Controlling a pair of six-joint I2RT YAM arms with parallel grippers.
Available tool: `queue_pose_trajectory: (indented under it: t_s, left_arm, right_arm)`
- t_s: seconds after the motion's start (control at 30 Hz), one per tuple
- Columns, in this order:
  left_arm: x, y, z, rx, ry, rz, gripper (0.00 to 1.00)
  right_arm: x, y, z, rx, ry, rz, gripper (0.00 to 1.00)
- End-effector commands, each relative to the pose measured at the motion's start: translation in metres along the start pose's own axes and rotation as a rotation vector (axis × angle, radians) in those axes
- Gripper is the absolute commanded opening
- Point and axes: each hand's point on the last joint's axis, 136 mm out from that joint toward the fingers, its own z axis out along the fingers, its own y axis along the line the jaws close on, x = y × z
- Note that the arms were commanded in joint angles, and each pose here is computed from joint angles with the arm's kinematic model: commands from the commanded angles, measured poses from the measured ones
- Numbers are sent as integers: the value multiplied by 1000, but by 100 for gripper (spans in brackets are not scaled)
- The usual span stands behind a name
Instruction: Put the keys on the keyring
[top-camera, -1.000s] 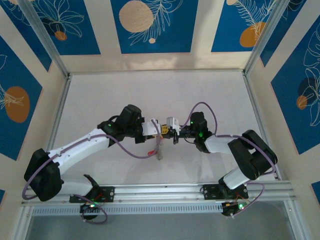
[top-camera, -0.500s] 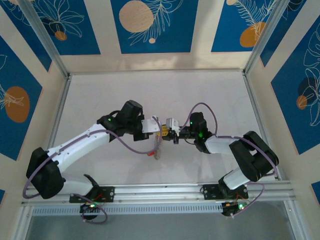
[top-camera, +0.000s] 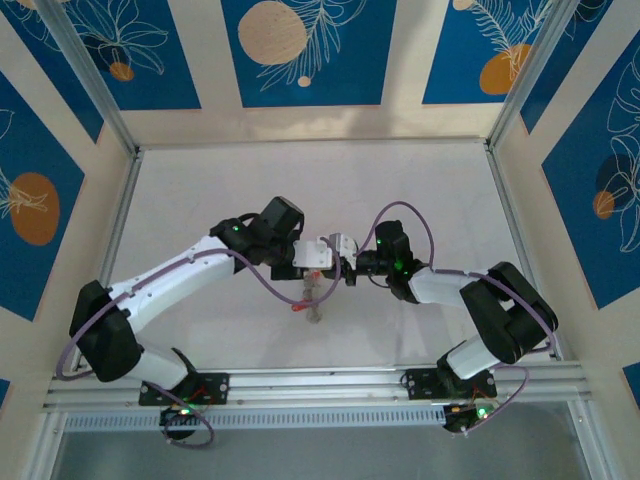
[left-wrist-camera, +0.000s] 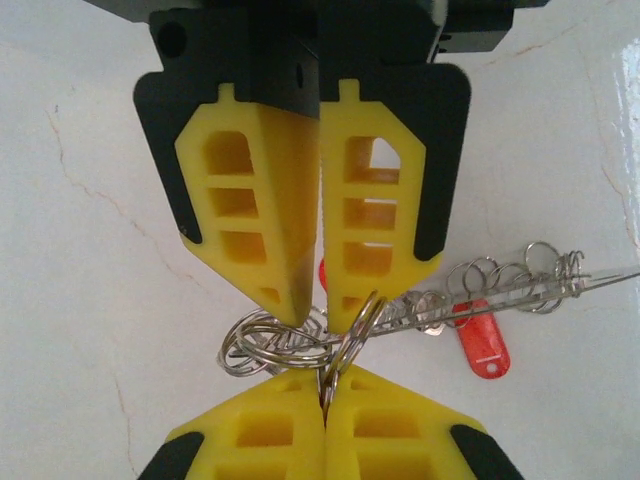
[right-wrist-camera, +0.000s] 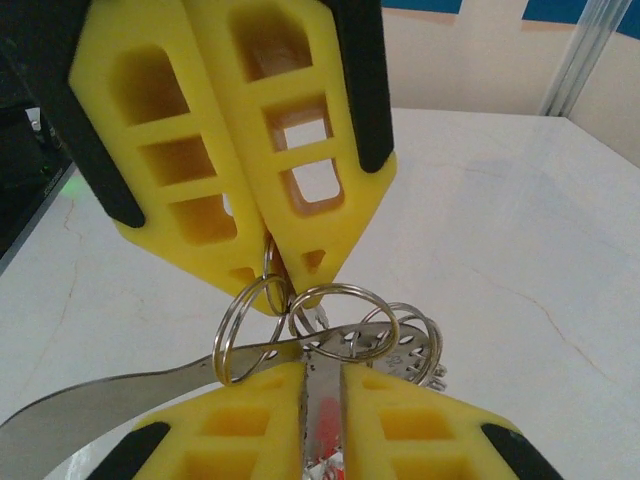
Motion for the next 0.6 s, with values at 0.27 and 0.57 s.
queue_pose_trajectory:
  t_s: [0.27,0.57]
  left_arm:
    - [-3,-1,-4,4,10,-1,0]
    - [-6,2,0,4,-5,-35,0]
  right_arm:
    - [-11,19,-12,-49,-7,-10,25]
    - [-13,30,-16,-84,-17,-13,28]
